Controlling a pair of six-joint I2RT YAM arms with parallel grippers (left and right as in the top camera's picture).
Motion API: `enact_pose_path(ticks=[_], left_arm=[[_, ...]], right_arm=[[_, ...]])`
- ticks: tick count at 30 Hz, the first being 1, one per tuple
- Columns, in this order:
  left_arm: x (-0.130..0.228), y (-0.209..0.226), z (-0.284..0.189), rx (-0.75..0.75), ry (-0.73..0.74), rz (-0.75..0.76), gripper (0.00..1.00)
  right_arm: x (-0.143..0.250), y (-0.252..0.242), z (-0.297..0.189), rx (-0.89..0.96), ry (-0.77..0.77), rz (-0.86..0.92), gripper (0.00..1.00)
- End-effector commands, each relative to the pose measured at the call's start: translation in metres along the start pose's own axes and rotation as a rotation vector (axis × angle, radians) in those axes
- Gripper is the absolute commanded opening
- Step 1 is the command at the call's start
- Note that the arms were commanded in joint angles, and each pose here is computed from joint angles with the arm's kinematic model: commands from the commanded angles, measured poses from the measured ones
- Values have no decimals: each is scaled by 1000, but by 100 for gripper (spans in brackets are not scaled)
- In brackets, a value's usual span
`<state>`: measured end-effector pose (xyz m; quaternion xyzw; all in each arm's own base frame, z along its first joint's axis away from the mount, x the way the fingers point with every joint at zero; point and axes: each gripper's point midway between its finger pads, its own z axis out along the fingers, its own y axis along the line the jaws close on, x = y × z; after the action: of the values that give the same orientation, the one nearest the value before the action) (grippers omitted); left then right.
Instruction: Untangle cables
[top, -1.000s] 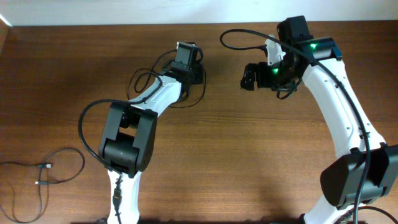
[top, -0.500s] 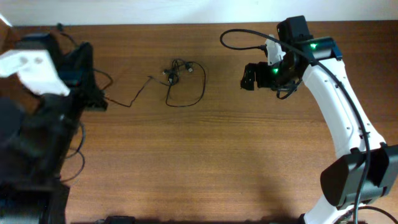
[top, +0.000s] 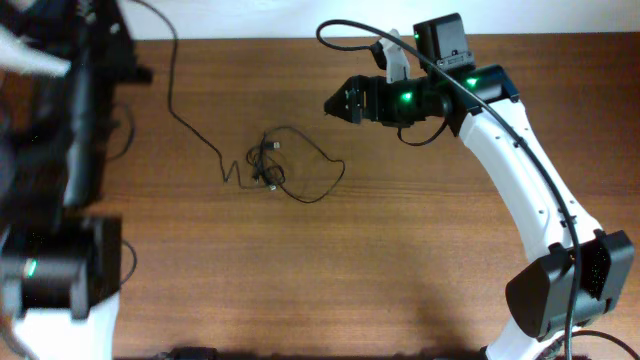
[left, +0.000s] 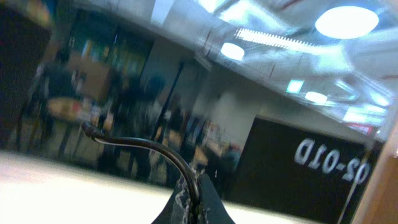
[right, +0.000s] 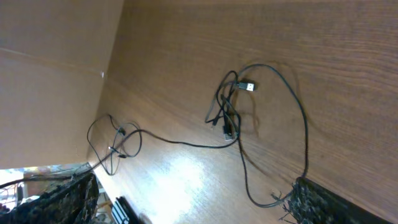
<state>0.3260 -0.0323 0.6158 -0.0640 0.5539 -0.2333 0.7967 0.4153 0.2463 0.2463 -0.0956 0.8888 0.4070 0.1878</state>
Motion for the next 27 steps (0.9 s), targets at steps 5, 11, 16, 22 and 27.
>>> enact_pose_path(ticks=[5,11,16,22,27], left_arm=[[37,35,39,-53,59,-78,0],[-1,51,20,-106,-21,-35,0],[-25,16,-3,1,-54,-47,0],[-12,22,-2,-18,-4,-59,0],[-6,27,-2,-40,19,-66,0]], right_arm=[[59,-6,116,47,219,171,88],[111,-9,185,136,317,310,80],[122,-32,215,186,314,363,80],[141,-63,242,225,346,428,69],[158,-49,251,231,370,329,27]])
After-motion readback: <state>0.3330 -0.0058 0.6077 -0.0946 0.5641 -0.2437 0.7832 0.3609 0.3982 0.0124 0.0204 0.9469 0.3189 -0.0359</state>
